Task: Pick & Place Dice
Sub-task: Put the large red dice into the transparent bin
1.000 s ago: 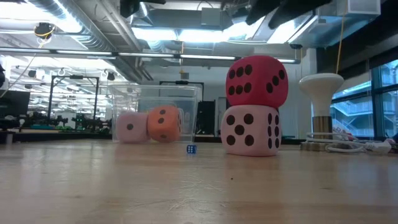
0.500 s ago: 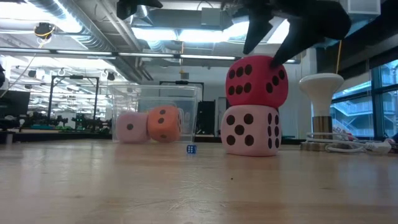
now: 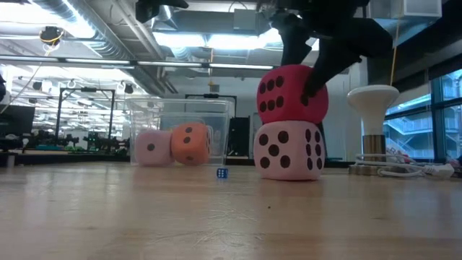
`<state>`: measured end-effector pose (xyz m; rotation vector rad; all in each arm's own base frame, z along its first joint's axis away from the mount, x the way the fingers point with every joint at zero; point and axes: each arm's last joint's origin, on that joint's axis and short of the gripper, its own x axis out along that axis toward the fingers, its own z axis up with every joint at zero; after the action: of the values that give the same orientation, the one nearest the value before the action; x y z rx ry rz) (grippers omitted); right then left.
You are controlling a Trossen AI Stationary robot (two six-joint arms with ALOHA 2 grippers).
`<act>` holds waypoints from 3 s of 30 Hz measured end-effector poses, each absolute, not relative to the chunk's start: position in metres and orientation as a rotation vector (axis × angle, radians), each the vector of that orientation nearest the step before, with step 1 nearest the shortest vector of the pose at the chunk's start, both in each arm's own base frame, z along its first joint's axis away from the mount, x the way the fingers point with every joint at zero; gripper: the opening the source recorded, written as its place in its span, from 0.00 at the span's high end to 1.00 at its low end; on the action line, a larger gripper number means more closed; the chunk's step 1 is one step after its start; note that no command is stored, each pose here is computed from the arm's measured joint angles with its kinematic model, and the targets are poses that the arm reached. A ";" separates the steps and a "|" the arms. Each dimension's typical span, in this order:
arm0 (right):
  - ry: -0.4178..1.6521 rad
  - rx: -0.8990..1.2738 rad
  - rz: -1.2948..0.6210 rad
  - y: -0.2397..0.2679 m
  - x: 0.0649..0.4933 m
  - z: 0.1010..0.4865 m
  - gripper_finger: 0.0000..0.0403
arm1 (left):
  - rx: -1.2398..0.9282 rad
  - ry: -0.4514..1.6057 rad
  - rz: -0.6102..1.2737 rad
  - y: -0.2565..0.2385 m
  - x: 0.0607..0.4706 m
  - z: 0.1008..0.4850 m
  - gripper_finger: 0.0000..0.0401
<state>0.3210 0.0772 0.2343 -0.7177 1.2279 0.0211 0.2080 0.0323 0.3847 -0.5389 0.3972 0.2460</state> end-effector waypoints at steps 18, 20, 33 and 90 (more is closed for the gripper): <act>1.212 -0.558 -0.079 0.081 0.321 0.233 0.47 | -0.511 0.400 0.241 0.032 0.208 0.385 0.65; 1.206 -0.552 -0.103 0.081 0.319 0.235 0.47 | -0.499 0.401 0.238 0.032 0.208 0.385 0.65; 1.150 -0.284 -0.233 0.077 0.309 0.272 0.56 | -0.293 0.309 0.145 0.025 0.213 0.395 0.65; 0.366 0.623 -0.215 0.071 0.260 0.435 0.72 | 0.542 0.025 0.015 -0.003 0.262 0.408 0.15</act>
<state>0.2602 0.0706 0.4348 0.6233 0.3662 -0.2148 0.2620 -0.0026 0.4076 0.5424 0.0251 0.0149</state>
